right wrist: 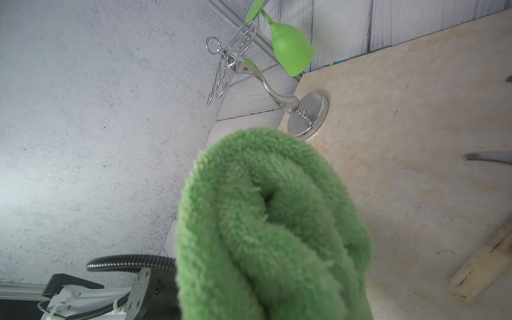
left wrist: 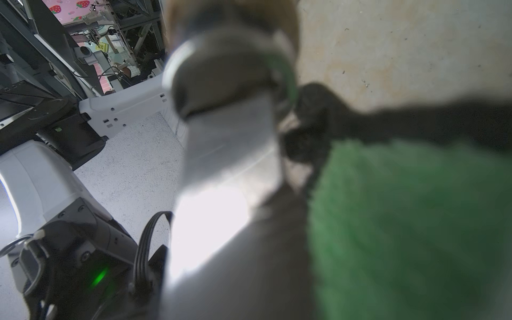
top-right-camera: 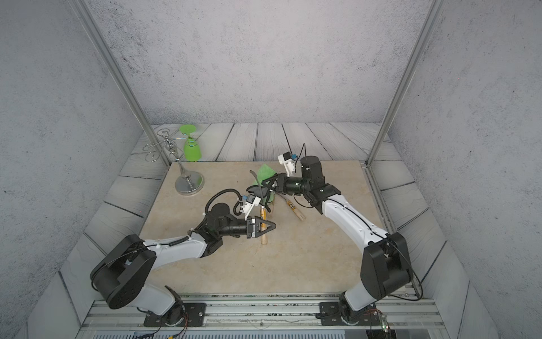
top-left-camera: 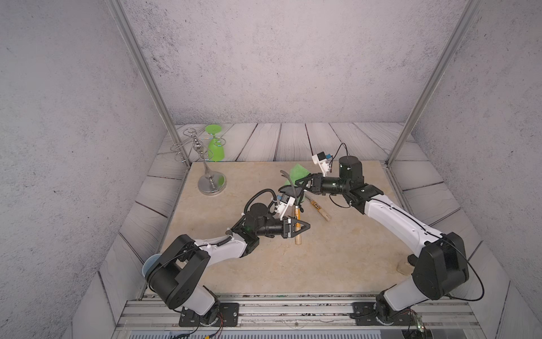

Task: Wipe small sickles with rags
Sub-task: Wipe the small sickle.

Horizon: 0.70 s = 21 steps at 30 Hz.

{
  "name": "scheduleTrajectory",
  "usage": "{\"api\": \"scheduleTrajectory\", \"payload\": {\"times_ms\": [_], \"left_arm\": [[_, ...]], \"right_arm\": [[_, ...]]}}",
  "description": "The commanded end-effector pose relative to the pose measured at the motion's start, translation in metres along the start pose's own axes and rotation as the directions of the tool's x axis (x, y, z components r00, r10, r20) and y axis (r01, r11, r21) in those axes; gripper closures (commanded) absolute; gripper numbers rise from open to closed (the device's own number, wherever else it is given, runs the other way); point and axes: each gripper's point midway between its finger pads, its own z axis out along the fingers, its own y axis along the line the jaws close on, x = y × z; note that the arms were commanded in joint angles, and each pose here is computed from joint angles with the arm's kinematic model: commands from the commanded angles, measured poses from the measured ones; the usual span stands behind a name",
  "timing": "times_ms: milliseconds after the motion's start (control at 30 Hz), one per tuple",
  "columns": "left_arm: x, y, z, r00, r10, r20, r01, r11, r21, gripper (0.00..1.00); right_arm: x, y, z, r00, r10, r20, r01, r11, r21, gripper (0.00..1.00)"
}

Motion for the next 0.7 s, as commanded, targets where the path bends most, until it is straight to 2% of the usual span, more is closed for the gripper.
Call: {"api": "scheduleTrajectory", "payload": {"times_ms": [0,333,433,667], "left_arm": [[-0.032,0.01,-0.009,0.997,-0.023,0.077,0.027,0.999,-0.043,1.0],[-0.047,0.012,-0.022,0.996,-0.004,0.091,0.01,0.998,-0.068,1.0],[-0.047,0.007,-0.025,0.996,0.012,0.085,-0.005,0.997,-0.076,1.0],[-0.044,0.008,-0.042,0.995,0.056,0.081,-0.04,0.983,-0.178,1.0]], "right_arm": [[0.025,0.049,-0.014,0.996,-0.056,-0.075,0.047,0.992,-0.12,0.83],[0.031,0.044,-0.016,0.996,-0.057,-0.074,0.05,0.995,-0.088,0.84],[0.031,0.034,-0.017,0.997,-0.056,-0.059,0.054,0.998,-0.039,0.84],[0.03,-0.013,-0.022,0.999,-0.007,-0.033,0.011,0.993,0.118,0.84]]}}
